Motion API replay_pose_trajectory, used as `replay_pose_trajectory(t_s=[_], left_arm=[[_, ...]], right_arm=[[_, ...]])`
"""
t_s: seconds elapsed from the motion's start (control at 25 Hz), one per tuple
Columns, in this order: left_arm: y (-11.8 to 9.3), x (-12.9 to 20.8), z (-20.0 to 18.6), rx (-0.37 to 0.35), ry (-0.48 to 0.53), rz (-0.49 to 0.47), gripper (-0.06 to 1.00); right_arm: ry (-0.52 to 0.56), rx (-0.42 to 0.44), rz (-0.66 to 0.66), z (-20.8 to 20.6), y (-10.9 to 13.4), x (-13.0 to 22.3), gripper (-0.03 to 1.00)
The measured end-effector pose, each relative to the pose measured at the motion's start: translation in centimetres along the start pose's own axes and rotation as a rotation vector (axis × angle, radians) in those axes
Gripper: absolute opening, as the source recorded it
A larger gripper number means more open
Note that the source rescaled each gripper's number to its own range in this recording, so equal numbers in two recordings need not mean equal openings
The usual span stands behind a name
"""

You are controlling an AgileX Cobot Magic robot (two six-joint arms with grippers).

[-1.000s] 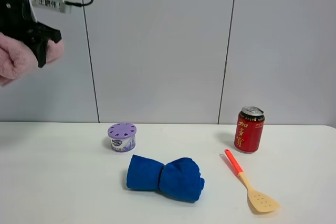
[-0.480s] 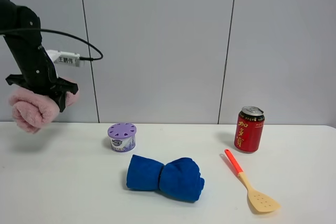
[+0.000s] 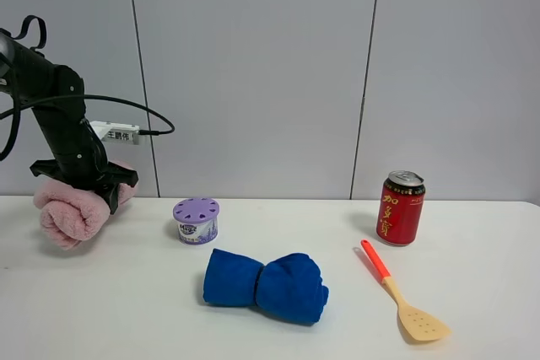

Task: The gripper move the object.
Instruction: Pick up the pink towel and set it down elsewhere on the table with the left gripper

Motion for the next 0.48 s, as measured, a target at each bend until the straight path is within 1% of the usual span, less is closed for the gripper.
replay_pose_trajectory(t_s=[0.24, 0.48], left_arm=[[0.31, -0.59, 0.35, 0.004, -0.058, -0.026, 0.00], [0.67, -0.66, 0.35, -0.010, -0.064, -0.029, 0.00]], right_arm=[[0.000, 0.000, 0.000, 0.00, 0.00, 0.00, 1.00], [0.000, 0.000, 0.000, 0.00, 0.00, 0.00, 1.00]])
Point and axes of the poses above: a point on each arm's last joint axis where the gripper is mounted, z pointing out along that axis toward the gripper, y along the wrist's bending axis when the last joint is at zero, x = y × z, the point moved 2 cm from there along z, pointing out along that axis toward the gripper, and after that the axes turned 5 degrees about -z, right-handed, at the moved point
